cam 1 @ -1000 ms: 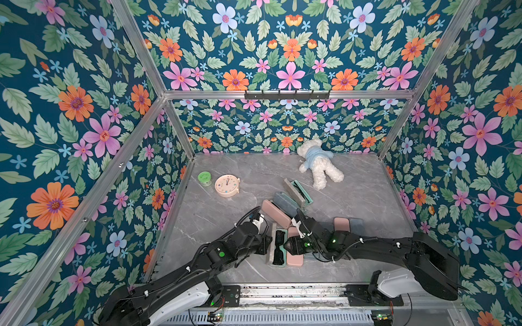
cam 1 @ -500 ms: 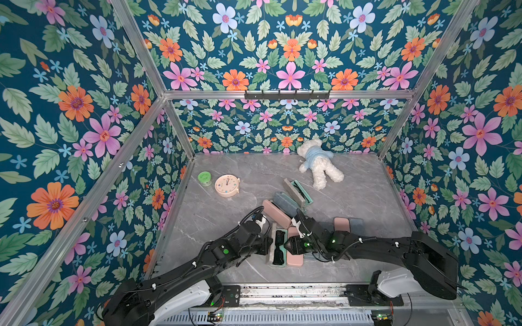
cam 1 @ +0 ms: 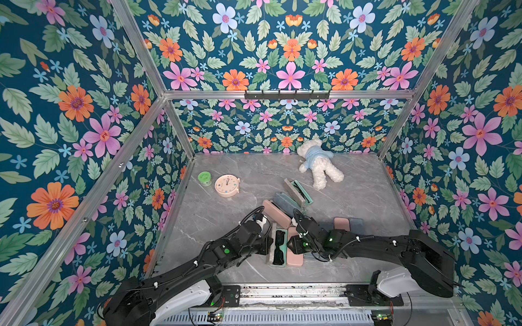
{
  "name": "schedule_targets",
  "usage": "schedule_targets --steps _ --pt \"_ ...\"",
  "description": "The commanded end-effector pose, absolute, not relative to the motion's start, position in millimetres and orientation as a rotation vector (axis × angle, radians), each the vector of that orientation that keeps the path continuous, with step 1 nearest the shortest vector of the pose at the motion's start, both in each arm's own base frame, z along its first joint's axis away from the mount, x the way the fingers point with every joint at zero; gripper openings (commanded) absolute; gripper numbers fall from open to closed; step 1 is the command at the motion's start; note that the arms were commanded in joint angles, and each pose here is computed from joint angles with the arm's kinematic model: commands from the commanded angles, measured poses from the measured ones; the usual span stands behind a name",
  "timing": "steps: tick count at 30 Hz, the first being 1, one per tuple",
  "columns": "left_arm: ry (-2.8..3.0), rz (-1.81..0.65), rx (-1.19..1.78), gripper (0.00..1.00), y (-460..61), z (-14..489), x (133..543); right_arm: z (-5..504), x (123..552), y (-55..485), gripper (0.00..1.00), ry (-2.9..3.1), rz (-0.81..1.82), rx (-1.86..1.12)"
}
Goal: Close the glasses case
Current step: Close the glasses case at the center of the board.
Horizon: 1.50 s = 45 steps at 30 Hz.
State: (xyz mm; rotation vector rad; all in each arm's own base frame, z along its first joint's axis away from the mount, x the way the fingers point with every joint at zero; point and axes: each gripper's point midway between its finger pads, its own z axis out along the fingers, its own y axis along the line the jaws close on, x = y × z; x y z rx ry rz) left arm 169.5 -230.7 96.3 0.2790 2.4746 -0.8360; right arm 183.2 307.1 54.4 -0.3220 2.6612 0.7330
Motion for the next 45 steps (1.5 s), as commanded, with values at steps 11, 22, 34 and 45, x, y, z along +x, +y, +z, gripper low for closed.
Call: schedule_targets --steps 11,22,34,45 --pt "2.463 -0.864 0.304 0.15 -235.4 92.0 168.8 44.1 187.0 282.2 0.35 2.709 0.279 -0.384" --pt "2.466 -0.877 0.307 0.15 -237.4 89.0 168.0 37.2 187.2 282.1 0.26 2.709 0.216 -0.395" --pt "2.467 -0.901 0.306 0.13 -238.9 84.7 165.9 33.2 185.0 286.0 0.22 2.711 0.255 -0.385" --pt "2.463 -0.918 0.308 0.12 -240.7 84.0 165.0 30.9 184.4 286.2 0.22 2.713 0.268 -0.372"
